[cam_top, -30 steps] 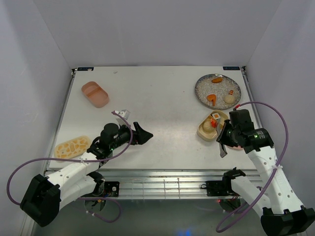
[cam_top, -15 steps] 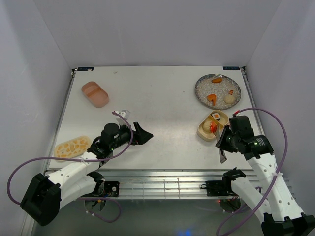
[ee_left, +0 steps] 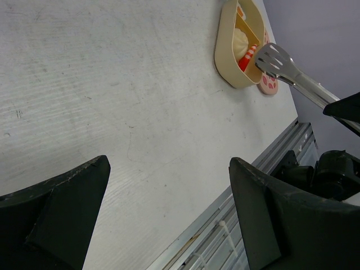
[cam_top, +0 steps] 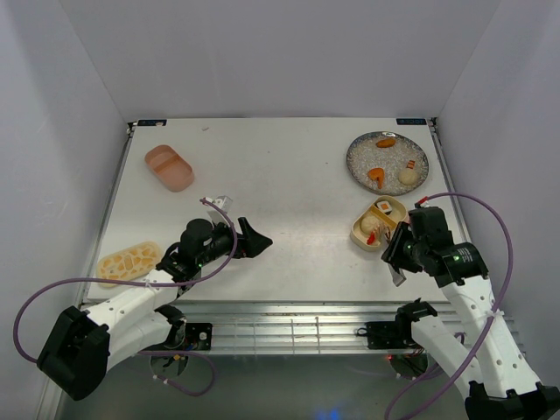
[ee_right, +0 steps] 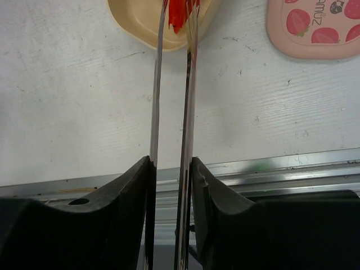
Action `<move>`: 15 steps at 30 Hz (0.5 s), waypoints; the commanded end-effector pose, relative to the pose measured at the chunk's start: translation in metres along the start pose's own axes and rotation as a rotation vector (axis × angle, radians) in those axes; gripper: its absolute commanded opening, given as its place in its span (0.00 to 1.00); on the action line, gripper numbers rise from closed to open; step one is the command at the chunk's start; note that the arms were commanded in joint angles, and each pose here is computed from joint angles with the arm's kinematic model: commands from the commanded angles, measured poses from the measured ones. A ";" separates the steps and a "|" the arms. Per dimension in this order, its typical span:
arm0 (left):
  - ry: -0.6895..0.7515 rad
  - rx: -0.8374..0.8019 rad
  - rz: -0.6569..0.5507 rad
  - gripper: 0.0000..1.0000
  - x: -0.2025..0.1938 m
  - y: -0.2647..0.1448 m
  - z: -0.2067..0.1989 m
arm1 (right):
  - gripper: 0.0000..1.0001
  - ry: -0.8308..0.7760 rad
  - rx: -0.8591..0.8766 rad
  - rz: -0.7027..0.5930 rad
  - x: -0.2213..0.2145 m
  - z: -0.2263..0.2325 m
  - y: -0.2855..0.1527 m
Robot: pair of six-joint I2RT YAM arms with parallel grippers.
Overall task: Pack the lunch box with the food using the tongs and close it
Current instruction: Place the fake food in the packing box.
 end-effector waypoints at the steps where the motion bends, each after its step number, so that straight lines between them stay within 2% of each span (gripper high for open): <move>1: 0.014 -0.007 -0.016 0.98 0.005 0.000 -0.004 | 0.40 0.001 0.036 -0.065 0.016 0.010 -0.008; 7: 0.014 -0.003 -0.018 0.98 0.005 0.000 -0.003 | 0.36 -0.002 0.042 -0.110 0.034 0.017 -0.013; 15: 0.013 -0.006 -0.014 0.98 0.004 0.000 -0.004 | 0.31 -0.002 -0.032 -0.127 0.045 0.011 -0.002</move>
Point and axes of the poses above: each gripper's point midway between its finger pads, its own y axis out along the fingers, its own z axis along the line the jaws close on, x = y × z, the point moved 2 cm from there along -y, back along the fingers
